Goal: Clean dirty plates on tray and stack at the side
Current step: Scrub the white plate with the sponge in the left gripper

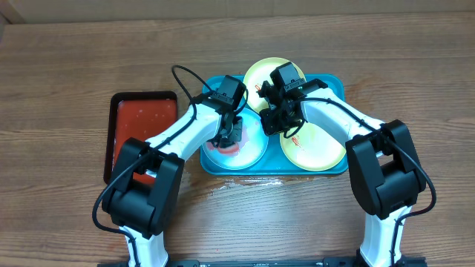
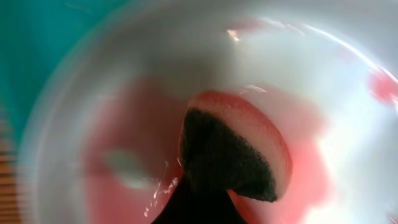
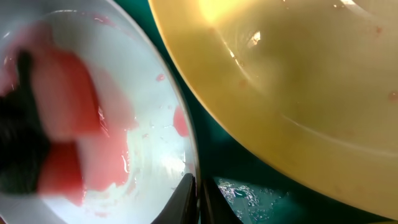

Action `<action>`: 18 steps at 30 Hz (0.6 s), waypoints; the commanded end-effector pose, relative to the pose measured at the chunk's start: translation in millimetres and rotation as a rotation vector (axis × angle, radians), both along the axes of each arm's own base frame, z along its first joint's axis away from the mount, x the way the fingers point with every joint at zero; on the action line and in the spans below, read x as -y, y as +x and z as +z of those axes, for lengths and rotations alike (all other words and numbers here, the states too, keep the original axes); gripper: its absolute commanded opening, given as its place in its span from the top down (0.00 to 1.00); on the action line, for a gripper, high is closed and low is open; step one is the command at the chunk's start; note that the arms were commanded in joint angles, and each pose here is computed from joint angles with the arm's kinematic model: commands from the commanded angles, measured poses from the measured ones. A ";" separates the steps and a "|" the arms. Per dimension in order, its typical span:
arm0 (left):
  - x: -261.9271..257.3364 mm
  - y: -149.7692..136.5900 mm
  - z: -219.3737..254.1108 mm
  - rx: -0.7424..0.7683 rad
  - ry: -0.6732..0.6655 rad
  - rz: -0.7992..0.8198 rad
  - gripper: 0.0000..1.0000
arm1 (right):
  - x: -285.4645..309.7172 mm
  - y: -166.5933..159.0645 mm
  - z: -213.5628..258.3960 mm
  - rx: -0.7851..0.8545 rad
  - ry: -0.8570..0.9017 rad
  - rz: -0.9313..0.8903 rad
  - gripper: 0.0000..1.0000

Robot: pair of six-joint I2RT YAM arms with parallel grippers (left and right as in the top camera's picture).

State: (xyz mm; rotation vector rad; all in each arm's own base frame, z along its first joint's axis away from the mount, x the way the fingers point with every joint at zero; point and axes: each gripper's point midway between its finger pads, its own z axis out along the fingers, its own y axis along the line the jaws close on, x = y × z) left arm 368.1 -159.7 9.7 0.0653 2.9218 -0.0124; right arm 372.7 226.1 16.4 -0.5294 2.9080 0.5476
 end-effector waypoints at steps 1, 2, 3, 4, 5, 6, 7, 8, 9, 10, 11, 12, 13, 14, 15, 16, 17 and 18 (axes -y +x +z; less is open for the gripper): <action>-63.7 19.2 -0.1 0.104 0.240 0.182 0.96 | 1.1 6.5 2.3 0.013 -0.005 -0.009 0.95; -62.4 22.3 2.7 0.109 0.228 0.185 0.96 | 1.1 6.5 2.3 0.013 -0.005 -0.009 0.95; -58.5 25.5 5.8 0.112 0.207 0.184 0.96 | 1.1 6.5 2.3 0.013 -0.005 -0.009 0.95; -52.4 28.5 10.0 0.112 0.175 0.181 0.96 | 1.1 6.5 2.3 0.013 -0.005 -0.009 0.95; -45.5 30.9 14.4 0.108 0.140 0.175 0.96 | 1.1 6.4 2.3 0.012 -0.006 -0.009 0.95; -33.9 33.6 20.1 0.098 0.082 0.163 0.96 | 1.1 6.4 2.2 0.012 -0.006 -0.009 0.95; -22.1 34.9 26.1 0.083 0.024 0.143 0.96 | 1.2 6.3 2.2 0.012 -0.006 -0.010 0.95; -9.0 36.2 32.3 0.067 -0.038 0.112 0.96 | 1.2 6.3 2.2 0.012 -0.006 -0.009 0.95; 7.6 36.3 39.9 0.047 -0.118 0.067 0.96 | 1.2 6.3 2.2 0.012 -0.006 -0.009 0.95; 22.5 35.5 46.3 0.031 -0.191 0.025 0.96 | 1.2 6.2 2.2 0.011 -0.006 -0.010 0.95; 37.0 33.4 51.8 0.014 -0.265 -0.024 0.96 | 1.2 6.3 2.2 0.011 -0.006 -0.012 0.95; 50.2 29.5 55.7 -0.004 -0.332 -0.068 0.96 | 1.2 6.3 2.2 0.010 -0.006 -0.012 0.95; 56.5 25.6 56.8 -0.019 -0.363 -0.084 0.96 | 1.1 6.4 2.2 0.011 -0.006 -0.012 0.94; 58.7 21.7 54.8 -0.033 -0.369 -0.088 0.95 | 1.1 6.4 2.2 0.011 -0.005 -0.013 0.95; 59.3 16.7 50.1 -0.049 -0.362 -0.091 0.96 | 1.1 6.4 2.2 0.011 -0.005 -0.013 0.95; 59.7 11.9 45.8 -0.063 -0.356 -0.094 0.96 | 1.1 6.4 2.2 0.011 -0.005 -0.013 0.95; 59.3 6.2 39.6 -0.079 -0.348 -0.096 0.96 | 1.1 6.4 2.2 0.011 -0.005 -0.013 0.95; 57.9 2.5 34.0 -0.088 -0.337 -0.094 0.96 | 1.1 6.4 2.2 0.011 -0.005 -0.013 0.95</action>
